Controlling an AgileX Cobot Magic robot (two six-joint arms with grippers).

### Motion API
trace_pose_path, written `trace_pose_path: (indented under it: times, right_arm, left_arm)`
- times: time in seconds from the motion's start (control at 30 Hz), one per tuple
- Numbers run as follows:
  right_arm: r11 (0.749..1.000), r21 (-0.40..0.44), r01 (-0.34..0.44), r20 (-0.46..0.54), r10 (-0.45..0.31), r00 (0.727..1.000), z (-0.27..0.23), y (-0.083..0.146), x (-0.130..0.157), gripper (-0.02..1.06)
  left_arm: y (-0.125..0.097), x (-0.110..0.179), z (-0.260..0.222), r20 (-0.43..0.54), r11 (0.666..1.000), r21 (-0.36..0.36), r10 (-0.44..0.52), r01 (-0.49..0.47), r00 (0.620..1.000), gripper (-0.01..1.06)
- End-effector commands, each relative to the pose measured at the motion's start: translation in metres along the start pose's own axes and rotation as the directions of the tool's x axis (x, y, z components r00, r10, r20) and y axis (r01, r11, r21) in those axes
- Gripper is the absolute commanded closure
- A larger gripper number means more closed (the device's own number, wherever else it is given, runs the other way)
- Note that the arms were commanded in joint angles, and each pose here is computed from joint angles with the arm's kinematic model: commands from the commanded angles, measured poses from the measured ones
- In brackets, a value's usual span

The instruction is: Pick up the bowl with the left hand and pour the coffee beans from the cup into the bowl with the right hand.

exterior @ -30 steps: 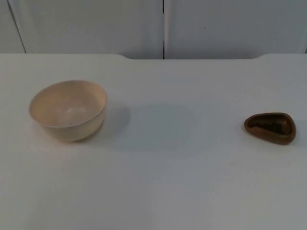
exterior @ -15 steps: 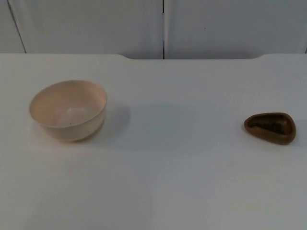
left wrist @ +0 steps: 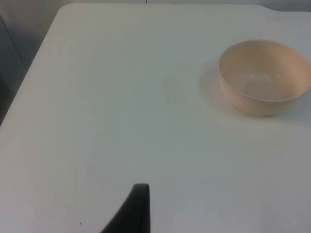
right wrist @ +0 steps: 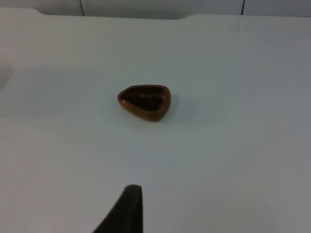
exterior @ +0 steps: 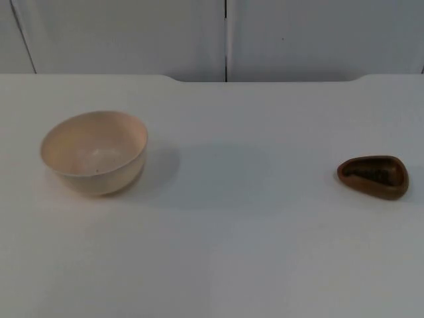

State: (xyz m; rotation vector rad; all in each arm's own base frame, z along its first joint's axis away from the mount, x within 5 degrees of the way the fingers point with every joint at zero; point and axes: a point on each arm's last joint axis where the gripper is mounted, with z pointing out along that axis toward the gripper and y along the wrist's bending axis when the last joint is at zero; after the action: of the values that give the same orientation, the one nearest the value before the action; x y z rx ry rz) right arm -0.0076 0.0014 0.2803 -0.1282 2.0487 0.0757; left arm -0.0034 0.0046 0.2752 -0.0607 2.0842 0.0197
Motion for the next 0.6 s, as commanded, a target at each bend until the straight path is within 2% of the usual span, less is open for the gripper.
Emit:
trace_pose_path:
  times: [0.0,0.27,0.37,0.57]
  right_arm:
    - [1.000,0.002,-0.005,0.006,0.005,1.000,0.000,0.000,0.000,-0.01]
    - [1.000,0.002,-0.005,0.006,0.005,1.000,0.000,0.000,0.000,-0.01]
    - [1.000,0.002,-0.007,0.006,0.006,1.000,0.000,0.000,0.000,-0.01]
    - [1.000,0.002,-0.007,0.006,0.006,1.000,0.000,0.000,0.000,-0.01]
  left_arm:
    - [0.000,0.000,0.002,-0.003,1.000,0.001,0.000,0.000,1.000,0.00]
    - [-0.004,-0.007,0.011,-0.072,0.999,0.030,-0.013,0.015,0.997,0.00]
    - [-0.007,-0.017,0.015,-0.080,0.998,0.059,-0.022,0.027,0.997,0.00]
    - [-0.009,-0.033,0.021,-0.103,0.998,0.066,-0.005,0.012,0.995,0.00]
